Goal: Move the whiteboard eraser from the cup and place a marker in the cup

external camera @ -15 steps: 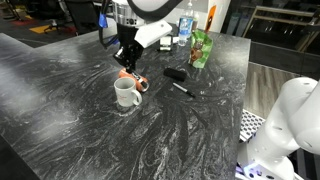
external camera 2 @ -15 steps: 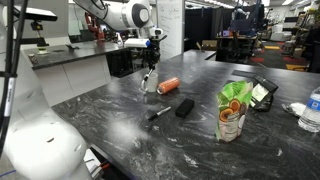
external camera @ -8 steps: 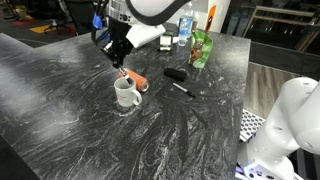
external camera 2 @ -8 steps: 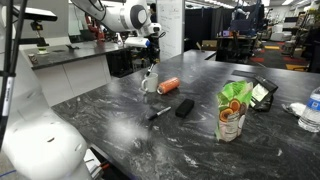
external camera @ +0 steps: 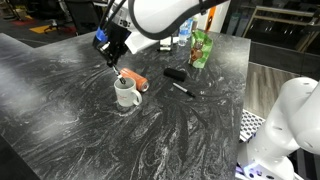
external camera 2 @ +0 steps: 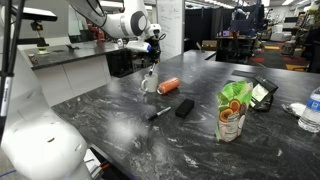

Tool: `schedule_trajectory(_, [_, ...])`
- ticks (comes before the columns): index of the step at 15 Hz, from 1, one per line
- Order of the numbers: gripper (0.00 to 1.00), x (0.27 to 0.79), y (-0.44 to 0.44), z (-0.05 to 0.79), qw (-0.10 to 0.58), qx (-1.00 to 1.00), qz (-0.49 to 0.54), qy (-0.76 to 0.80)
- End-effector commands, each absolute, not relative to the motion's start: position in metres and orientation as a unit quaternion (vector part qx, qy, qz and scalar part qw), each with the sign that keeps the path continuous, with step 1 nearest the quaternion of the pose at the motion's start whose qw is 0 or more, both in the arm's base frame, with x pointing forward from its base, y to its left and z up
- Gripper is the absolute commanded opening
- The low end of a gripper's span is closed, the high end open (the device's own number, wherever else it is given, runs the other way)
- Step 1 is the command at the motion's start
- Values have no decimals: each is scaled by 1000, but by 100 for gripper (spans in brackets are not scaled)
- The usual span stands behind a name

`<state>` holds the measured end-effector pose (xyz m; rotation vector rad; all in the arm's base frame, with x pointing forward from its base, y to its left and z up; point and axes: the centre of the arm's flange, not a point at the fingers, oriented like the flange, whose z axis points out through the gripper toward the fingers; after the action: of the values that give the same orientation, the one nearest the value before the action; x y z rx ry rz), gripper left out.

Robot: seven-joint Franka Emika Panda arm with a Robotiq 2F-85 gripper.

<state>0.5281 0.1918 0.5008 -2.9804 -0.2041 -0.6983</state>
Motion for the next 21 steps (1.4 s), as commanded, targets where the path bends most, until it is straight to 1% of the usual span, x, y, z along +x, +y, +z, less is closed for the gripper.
schedule_trajectory(1, [4,520,180,471,38,-965,-252,-63])
schedule_trajectory(4, [4,518,168,462,32,-967,-245,-52])
schedule_trajectory(5, [38,517,165,462,30,-970,-237,-47])
schedule_trajectory(7, [49,516,160,464,30,-973,-224,-37])
schedule_trajectory(13, [93,510,158,484,16,-985,-166,33])
schedule_trajectory(14, [98,507,158,488,12,-987,-152,47])
schedule_trajectory(15, [100,505,158,493,9,-989,-131,59])
schedule_trajectory(19, [100,494,146,503,-16,-990,-86,111])
schedule_trajectory(21, [100,491,131,502,-12,-989,-59,135])
